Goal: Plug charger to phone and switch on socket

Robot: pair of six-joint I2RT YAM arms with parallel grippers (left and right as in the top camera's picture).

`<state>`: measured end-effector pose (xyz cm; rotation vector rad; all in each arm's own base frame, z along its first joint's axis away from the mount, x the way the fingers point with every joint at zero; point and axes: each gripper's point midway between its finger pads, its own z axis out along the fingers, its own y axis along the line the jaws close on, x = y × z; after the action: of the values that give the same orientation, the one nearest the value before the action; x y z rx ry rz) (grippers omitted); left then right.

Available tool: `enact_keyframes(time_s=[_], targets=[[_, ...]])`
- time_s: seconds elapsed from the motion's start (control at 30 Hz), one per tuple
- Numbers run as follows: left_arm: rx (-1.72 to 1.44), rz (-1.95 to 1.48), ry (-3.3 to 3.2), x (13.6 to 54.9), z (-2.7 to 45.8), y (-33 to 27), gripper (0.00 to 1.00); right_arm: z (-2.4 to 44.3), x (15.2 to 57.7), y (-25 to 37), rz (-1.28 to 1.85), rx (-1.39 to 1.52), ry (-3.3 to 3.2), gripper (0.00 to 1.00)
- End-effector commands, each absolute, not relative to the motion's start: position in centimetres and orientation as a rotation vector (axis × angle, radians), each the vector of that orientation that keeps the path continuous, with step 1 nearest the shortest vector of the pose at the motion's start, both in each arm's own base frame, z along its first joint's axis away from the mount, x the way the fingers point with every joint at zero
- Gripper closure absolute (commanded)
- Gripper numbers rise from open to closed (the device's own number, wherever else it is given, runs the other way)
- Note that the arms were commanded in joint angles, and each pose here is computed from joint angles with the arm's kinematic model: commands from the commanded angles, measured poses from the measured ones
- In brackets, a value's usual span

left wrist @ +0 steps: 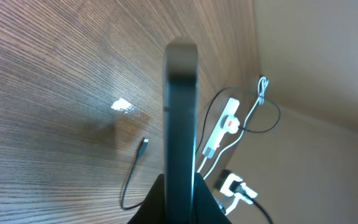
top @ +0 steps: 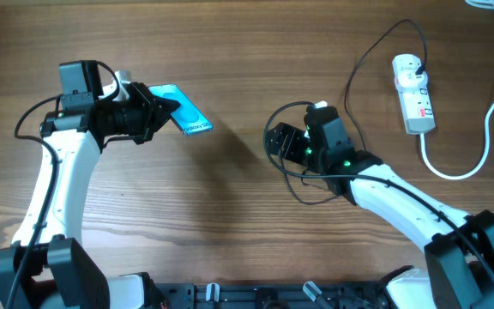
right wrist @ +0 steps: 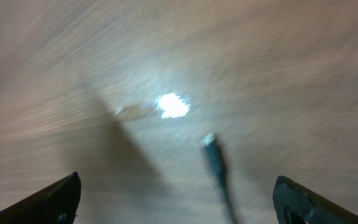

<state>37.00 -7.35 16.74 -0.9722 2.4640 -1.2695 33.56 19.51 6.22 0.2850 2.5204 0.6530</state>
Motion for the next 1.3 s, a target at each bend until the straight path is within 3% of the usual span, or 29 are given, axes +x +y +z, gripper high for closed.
enact_keyframes(time_s=[0.0, 0.07, 0.2, 0.23, 0.97, 1.07, 1.2, 1.27], targets=[[-0.82, -1.297, 2.47, 37.0, 17.7, -8.4, 0.96, 7.5, 35.5, 17.1, 0.332, -0.009, 2.442, 0.16], [-0.821, -1.272, 2.478, 37.0, 17.5, -8.5, 0.96, 5.8, 34.8, 18.0, 0.295, -0.118, 2.479, 0.24], [-0.826, -1.271, 2.477, 37.0, 17.5, -8.5, 0.96, 2.3, 33.3, 19.5, 0.187, -0.236, 2.538, 0.29], [-0.826, -1.271, 2.477, 37.0, 17.5, -8.5, 0.96, 1.4, 33.1, 19.4, 0.174, -0.24, 2.558, 0.39], [-0.842, -1.228, 2.479, 37.2, 17.2, -8.1, 0.96, -6.6, 28.5, 19.8, 0.101, -0.337, 2.797, 0.75], [-0.841, -1.228, 2.478, 37.2, 17.2, -8.1, 0.96, -7.0, 26.9, 19.9, 0.094, -0.346, 2.852, 0.95], [-0.835, -1.226, 2.478, 37.2, 17.2, -8.1, 0.96, -5.9, 27.0, 20.3, 0.112, -0.36, 2.866, 0.95], [-0.771, -1.228, 2.455, 37.7, 17.6, -8.1, 0.96, -2.1, 28.7, 21.6, 0.194, -0.406, 2.832, 0.95]])
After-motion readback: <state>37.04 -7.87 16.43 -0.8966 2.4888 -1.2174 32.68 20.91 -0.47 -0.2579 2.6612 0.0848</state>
